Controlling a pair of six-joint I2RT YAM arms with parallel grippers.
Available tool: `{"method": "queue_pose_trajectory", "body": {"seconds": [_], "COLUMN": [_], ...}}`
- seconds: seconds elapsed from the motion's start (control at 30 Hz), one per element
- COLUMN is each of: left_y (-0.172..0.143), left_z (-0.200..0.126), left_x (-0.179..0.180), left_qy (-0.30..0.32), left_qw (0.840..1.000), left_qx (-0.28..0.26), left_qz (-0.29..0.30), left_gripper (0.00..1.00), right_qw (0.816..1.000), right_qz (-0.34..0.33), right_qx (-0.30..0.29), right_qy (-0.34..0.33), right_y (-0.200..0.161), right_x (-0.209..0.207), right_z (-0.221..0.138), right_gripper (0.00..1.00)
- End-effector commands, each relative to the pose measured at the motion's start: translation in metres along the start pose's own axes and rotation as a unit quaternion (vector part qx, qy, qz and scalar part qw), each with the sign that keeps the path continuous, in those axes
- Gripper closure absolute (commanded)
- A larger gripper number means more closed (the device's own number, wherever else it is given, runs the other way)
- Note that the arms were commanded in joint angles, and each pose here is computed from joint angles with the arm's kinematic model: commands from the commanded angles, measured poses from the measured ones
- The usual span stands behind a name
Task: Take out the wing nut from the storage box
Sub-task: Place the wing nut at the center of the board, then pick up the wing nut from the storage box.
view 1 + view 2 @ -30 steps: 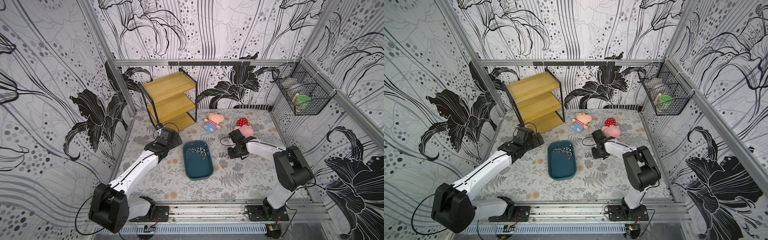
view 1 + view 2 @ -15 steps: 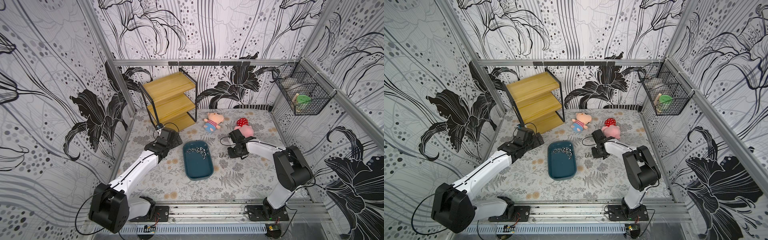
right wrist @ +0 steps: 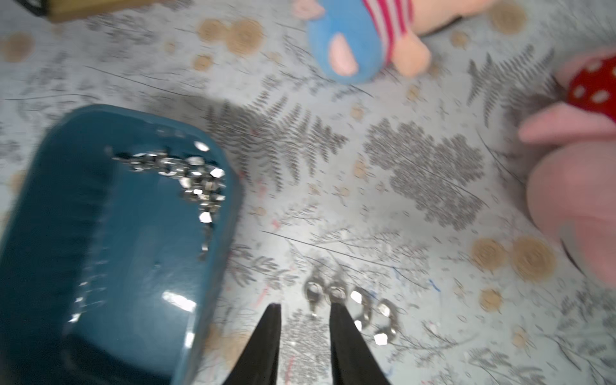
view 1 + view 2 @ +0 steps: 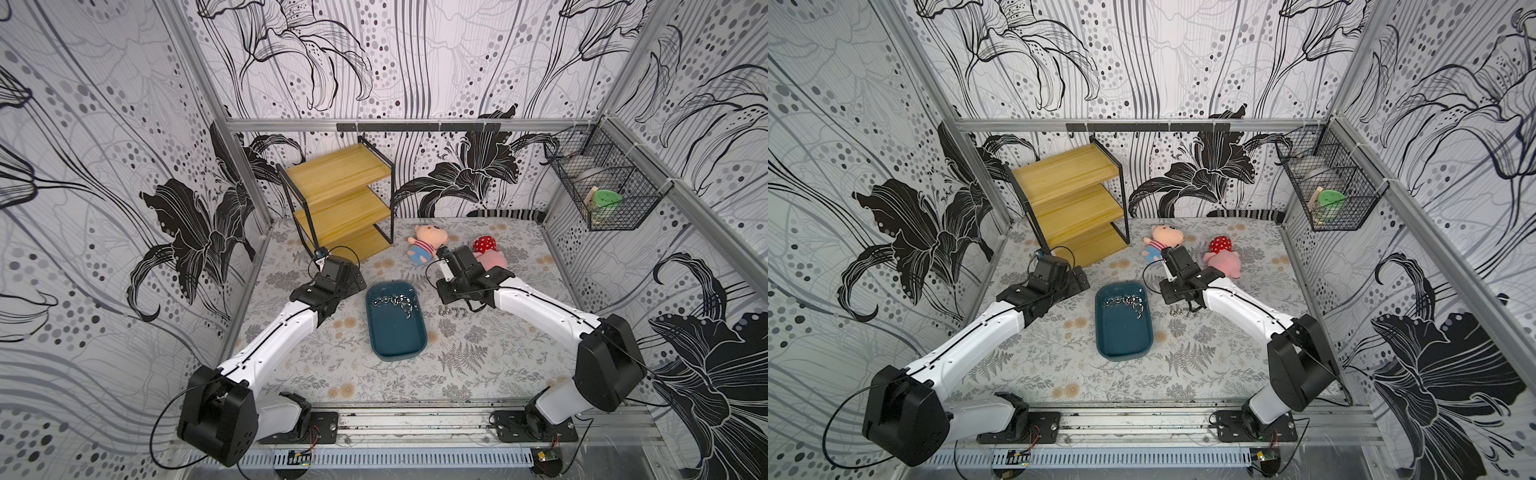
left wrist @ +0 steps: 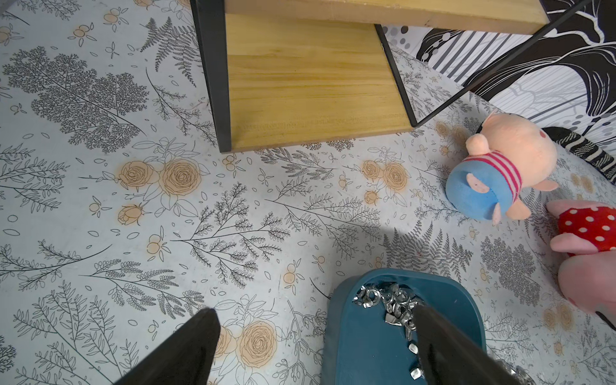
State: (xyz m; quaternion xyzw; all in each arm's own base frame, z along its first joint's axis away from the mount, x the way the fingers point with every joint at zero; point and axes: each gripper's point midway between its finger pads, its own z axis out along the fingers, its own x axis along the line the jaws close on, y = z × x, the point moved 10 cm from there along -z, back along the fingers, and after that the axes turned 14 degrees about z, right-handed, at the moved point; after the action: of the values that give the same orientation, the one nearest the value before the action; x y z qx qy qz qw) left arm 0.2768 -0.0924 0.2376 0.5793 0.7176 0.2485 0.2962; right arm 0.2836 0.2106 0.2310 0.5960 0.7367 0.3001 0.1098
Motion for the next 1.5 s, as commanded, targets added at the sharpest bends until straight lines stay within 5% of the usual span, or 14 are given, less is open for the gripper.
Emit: {"method": "queue_pose_trajectory", "body": {"seconds": [0.0,0.37,1.47], "left_y": [0.004,-0.001,-0.004], "left_z": [0.0,0.001,-0.003], "left_x": [-0.003,-0.001,0.003], "left_qy": [0.001,0.004,0.004], "left_qw": [1.0,1.0,1.0], "left_qx": [-0.009,-0.006,-0.01], "left_qz": [-0.002,-0.003,0.0], "left_gripper": [0.05,0.05,0.05], "right_qw": [0.999,0.995,0.987], "right_qz": [-0.025,-0.071,-0.015], "right_qx": [0.006,0.059,0.099], "right_qy": [0.022,0.025,-0.126], "right_y": [0.0,-0.024,-0.048], "right_x": [0.03,0.086,0.085], "right_z": [-0.004,0.036,0.106], "right_gripper": [0.7,0.7,0.7]}}
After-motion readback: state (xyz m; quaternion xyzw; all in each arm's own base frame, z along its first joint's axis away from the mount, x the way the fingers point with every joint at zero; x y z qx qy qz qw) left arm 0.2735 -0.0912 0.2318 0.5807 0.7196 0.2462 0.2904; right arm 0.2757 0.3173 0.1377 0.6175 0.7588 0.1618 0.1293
